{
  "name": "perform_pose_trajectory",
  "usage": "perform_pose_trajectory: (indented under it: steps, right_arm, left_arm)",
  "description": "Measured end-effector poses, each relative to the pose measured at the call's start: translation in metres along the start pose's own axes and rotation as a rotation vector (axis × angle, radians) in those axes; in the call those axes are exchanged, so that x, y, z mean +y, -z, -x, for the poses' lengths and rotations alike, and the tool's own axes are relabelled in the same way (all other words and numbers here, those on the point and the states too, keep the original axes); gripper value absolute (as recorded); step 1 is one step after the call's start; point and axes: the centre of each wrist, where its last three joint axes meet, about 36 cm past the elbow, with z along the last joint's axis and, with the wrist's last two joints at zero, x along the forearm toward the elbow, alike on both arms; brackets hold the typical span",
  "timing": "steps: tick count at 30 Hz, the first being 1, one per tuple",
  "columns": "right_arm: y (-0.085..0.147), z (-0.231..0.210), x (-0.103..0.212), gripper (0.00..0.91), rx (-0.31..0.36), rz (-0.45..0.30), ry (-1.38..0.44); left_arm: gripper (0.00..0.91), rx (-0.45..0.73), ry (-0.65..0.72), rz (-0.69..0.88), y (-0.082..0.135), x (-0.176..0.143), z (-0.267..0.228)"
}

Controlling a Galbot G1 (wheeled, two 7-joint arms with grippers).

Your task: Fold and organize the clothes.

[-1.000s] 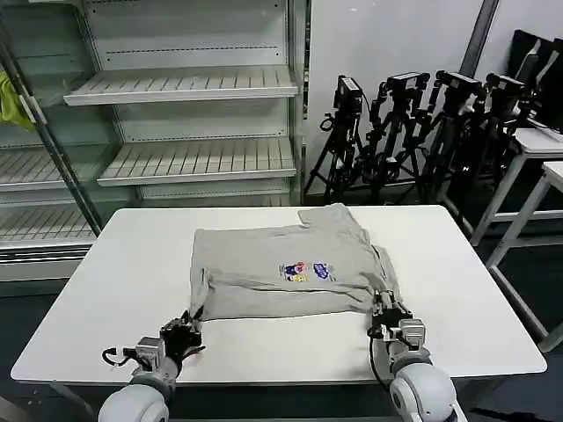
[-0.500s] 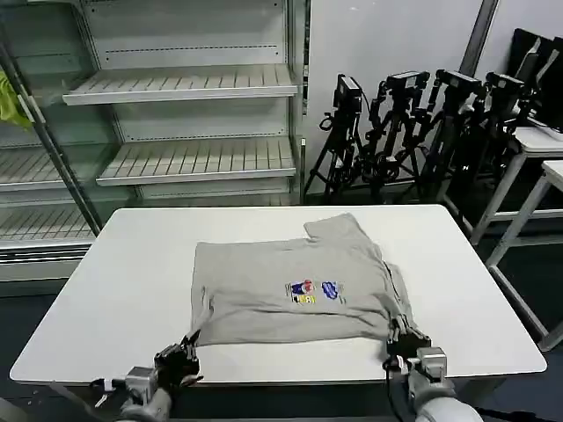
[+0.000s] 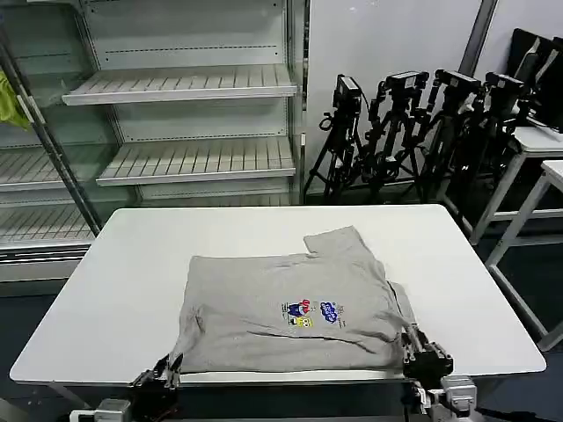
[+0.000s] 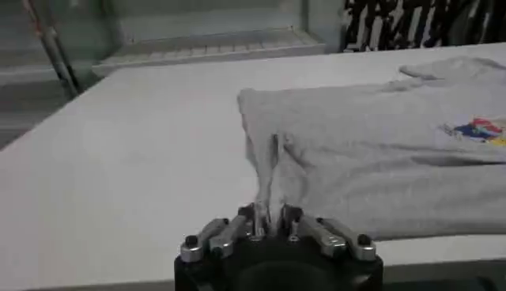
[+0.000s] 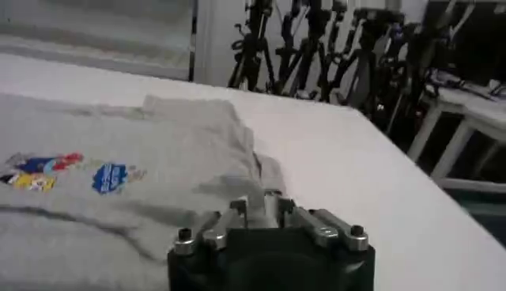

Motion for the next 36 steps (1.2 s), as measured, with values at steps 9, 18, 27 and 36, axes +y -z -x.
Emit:
perform_pose_trajectory:
  steps: [9, 18, 27, 36]
  right_arm:
    - [0.02, 0.028, -0.005, 0.907, -0.078, 0.028, -0.014]
    - [0.036, 0.113, 0.007, 0.907, -0.105, 0.065, -0.013]
    - [0.056, 0.207, 0.02, 0.907, -0.085, 0.045, -0.02]
    - [0.082, 0.283, 0.034, 0.907, -0.043, 0.042, -0.026]
  left_arm:
    - [0.907, -0.073, 0.004, 0.0, 0.023, 0.01, 0.0]
    - [0.907, -0.137, -0.018, -0.005, 0.048, 0.021, 0.046]
    - [0.907, -0.159, -0.037, 0.002, 0.078, 0.025, 0.121]
    - [0.907, -0.141, -0.045, 0.032, 0.105, 0.02, 0.19]
